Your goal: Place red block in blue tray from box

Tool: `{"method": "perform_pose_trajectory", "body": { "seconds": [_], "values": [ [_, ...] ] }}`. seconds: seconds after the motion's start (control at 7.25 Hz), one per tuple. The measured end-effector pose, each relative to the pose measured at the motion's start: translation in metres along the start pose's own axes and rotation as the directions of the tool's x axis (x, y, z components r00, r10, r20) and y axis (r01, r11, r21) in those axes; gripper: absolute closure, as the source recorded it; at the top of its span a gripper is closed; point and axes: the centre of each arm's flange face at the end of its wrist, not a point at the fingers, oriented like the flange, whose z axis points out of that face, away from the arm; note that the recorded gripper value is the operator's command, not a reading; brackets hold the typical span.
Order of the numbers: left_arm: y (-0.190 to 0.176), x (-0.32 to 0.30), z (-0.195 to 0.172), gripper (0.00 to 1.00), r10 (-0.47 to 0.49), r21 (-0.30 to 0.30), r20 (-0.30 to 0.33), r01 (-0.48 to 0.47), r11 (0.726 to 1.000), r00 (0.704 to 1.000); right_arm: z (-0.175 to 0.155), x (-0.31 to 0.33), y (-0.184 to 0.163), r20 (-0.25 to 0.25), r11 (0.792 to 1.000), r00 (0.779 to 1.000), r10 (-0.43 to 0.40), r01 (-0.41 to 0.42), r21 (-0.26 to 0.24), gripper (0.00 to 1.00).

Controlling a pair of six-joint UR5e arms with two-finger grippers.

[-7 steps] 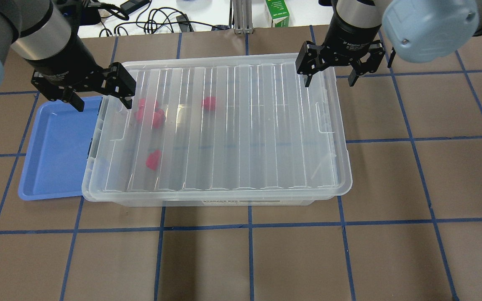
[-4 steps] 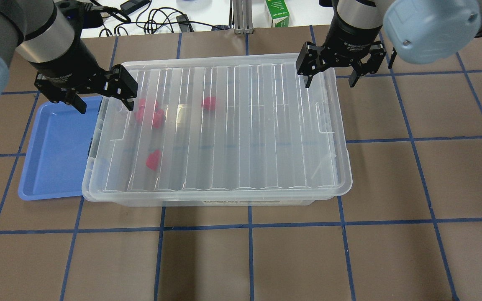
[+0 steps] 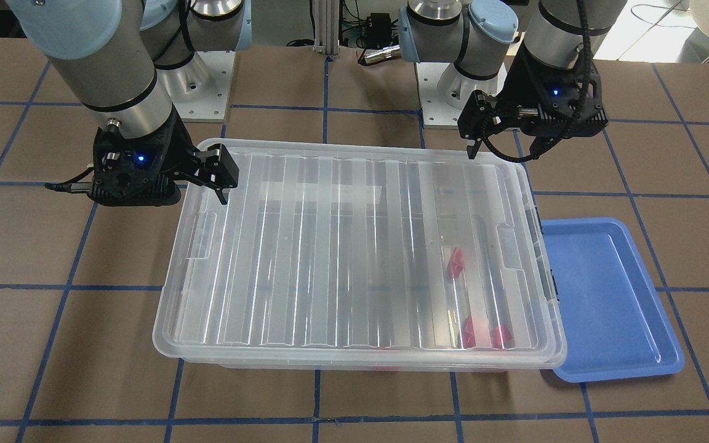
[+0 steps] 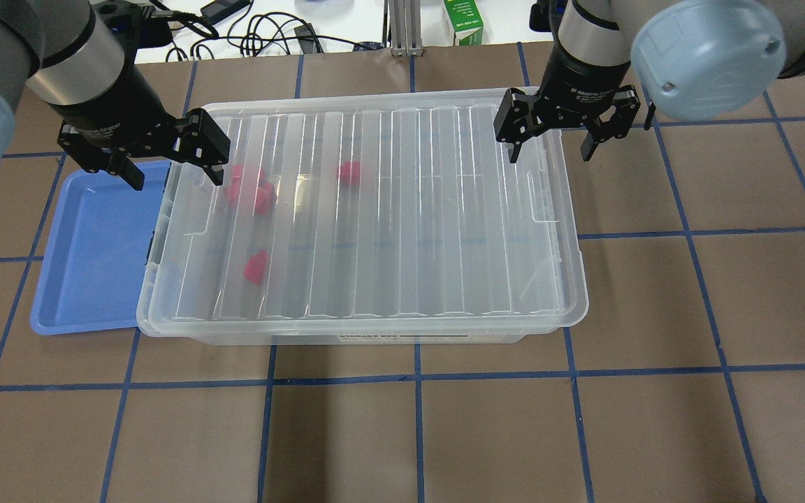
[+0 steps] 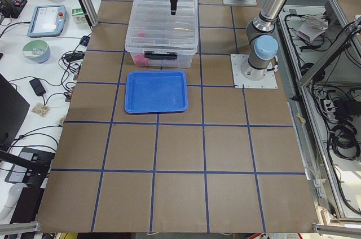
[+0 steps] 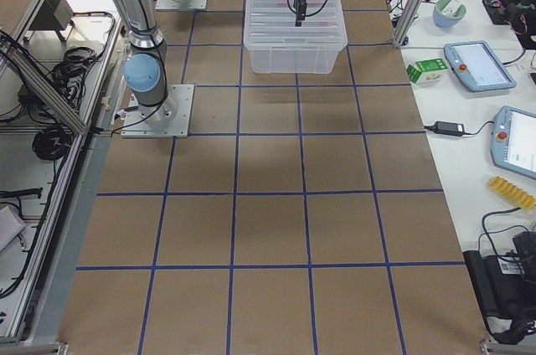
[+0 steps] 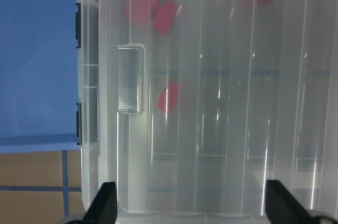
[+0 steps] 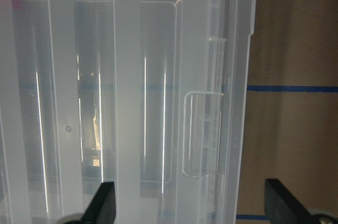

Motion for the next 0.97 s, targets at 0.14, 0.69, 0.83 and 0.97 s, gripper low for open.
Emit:
{"method": "perform_pose_trajectory", "body": {
  "seconds": [0.14,0.69,0.83,0.97],
  "values": [
    [0.001,0.0,-0.001,0.0,0.001,0.002,0.001,-0.001,1.0,1.0,0.007,-0.001,0.005,-0.001,1.0,1.0,-0.005,0.005,-0.024,0.0],
    [0.003,0.0,-0.002,0.0,0.005,0.003,0.002,-0.005,1.0,1.0,0.023,0.029,-0.003,-0.103,0.998,0.994,0.019,-0.025,-0.058,0.0],
    [0.002,-0.001,-0.003,0.0,0.005,0.004,0.002,-0.005,1.0,1.0,0.042,0.042,-0.009,-0.157,0.996,0.988,0.016,-0.029,-0.084,0.0],
    [0.002,-0.001,-0.003,0.0,0.006,0.005,0.002,-0.006,1.0,1.0,0.069,0.048,-0.016,-0.175,0.993,0.985,0.005,-0.026,-0.117,0.0]
  ]
}}
